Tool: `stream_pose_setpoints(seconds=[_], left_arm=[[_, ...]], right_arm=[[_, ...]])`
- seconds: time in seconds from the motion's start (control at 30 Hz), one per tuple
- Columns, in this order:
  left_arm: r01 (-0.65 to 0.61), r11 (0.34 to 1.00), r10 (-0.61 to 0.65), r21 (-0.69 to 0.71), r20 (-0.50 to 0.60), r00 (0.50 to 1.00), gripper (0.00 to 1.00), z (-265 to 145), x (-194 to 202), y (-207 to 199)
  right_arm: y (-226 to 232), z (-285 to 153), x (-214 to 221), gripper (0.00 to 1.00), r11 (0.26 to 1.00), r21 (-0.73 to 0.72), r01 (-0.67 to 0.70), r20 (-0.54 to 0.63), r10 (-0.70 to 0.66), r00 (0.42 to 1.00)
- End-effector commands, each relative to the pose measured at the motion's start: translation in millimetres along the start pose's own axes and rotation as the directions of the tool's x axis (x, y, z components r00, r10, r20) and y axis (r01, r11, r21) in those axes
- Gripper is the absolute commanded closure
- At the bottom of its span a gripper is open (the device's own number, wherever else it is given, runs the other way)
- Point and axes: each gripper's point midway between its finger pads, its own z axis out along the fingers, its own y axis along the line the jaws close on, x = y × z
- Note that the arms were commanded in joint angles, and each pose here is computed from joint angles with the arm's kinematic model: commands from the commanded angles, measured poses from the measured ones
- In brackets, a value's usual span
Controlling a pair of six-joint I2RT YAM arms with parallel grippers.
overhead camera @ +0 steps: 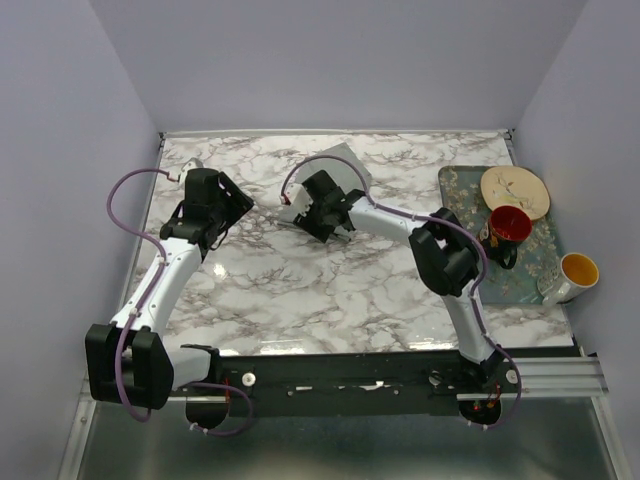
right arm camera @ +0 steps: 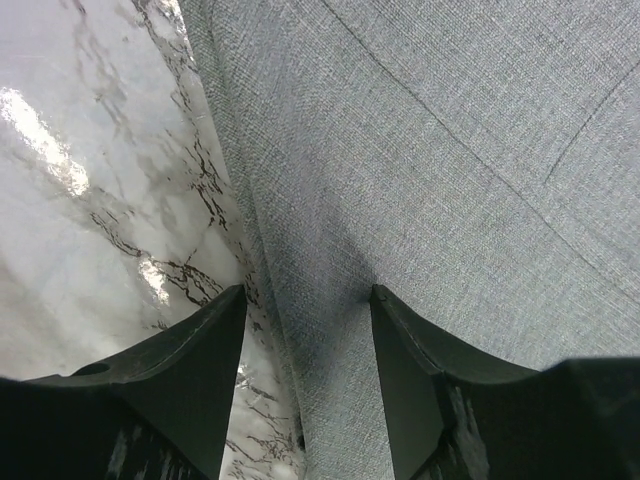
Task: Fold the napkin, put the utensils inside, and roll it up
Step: Fold the napkin, then roll the napkin with the utensil
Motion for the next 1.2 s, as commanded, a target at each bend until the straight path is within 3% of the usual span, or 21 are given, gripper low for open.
stream_pose_setpoints(seconds=[0.0,0.33,0.67,0.9,1.17], left_arm=[[0.001,1.0,-0.001,0.016,0.007,1.0,0.26,-0.3,-3.1,0.6],[0.019,0.999,-0.018,0.027,-0.028,0.999,0.26,6.7,4.5,2.6],[0.036,0.998,-0.032,0.056,-0.056,0.998,0.26,7.9,7.6,-4.9],[0.038,0.998,-0.034,0.053,-0.075,0.997,0.25,8.0,12.0,-3.5],[0.059,0.997,-0.052,0.051,-0.128,0.99,0.2,12.4,26.3,0.9]], right_arm=[[16.4,12.9,26.7,0.39,0.986,-0.141,-0.085,-0.068,0.076,0.995],[30.6,10.4,37.3,0.38,0.934,-0.275,-0.227,-0.127,0.199,0.972],[27.5,11.1,43.1,0.39,0.934,-0.288,-0.212,-0.217,0.152,0.964],[25.4,13.6,49.0,0.52,0.937,-0.242,-0.254,-0.284,0.182,0.941],[38.9,10.4,50.9,0.57,0.954,-0.161,-0.253,-0.319,0.192,0.928]])
